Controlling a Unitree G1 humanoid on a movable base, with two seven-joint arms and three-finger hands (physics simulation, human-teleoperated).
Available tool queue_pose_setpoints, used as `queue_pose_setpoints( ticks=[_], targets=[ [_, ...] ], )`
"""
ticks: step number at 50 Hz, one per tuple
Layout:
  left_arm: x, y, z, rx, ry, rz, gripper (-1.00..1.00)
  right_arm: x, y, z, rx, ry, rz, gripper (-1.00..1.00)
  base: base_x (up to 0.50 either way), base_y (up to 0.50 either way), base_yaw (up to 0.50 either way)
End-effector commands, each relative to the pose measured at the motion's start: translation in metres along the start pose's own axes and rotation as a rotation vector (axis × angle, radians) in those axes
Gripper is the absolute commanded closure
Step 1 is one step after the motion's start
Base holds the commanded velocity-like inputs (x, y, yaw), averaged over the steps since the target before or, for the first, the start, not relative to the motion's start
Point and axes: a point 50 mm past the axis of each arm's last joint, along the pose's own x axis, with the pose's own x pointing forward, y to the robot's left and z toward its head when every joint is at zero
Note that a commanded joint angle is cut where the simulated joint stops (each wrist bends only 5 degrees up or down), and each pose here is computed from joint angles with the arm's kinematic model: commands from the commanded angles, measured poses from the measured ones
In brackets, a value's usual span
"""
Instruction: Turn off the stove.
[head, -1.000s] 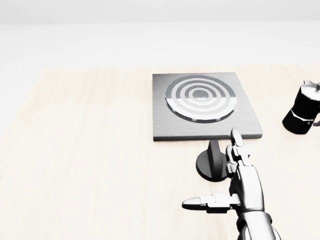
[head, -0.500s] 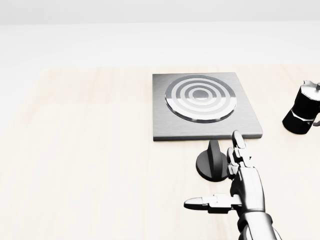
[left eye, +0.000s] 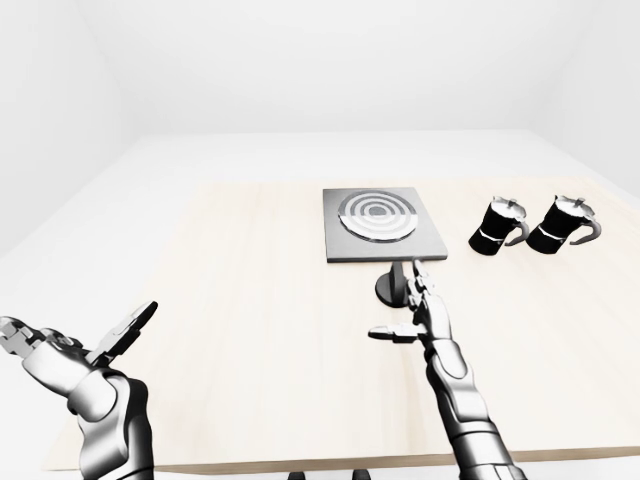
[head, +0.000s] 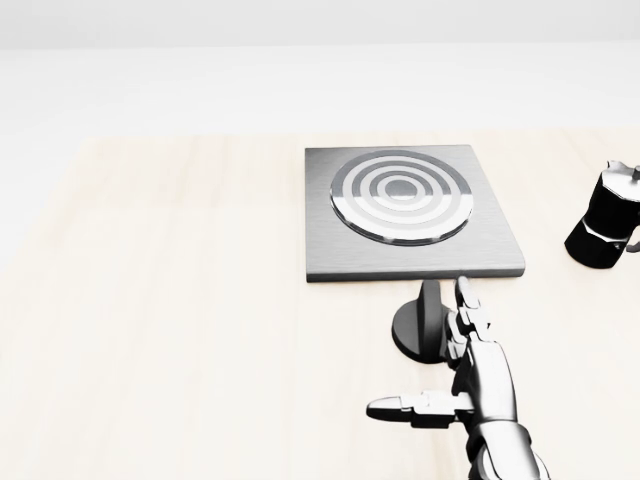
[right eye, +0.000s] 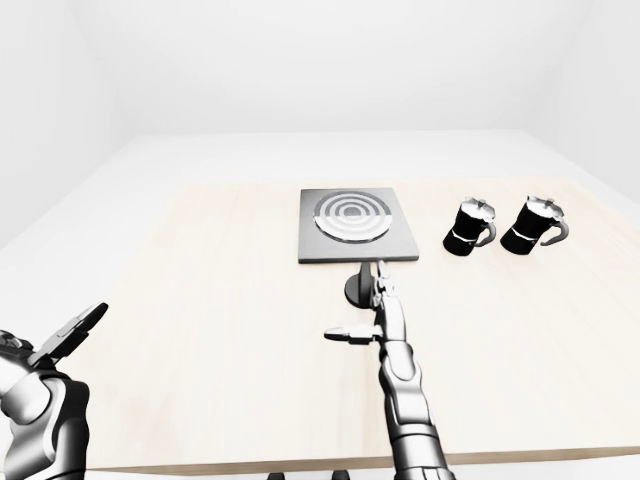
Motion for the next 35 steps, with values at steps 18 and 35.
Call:
queue_pose_setpoints(
  ticks=[18, 35],
  targets=[
    [-0.001, 0.0, 0.0, -0.002, -0.004, -0.001, -1.0, -0.007, 0.023, -0.025, 0.022, 0.1, 0.054, -1.0, 0.0, 0.0, 0.0],
    [0.0, 0.0, -0.001, -0.004, -0.001, -0.001, -1.0, 0.01, 0.055, -0.005, -0.004, 0.044, 0.139, -1.0, 0.0, 0.0, 0.0]
  ],
)
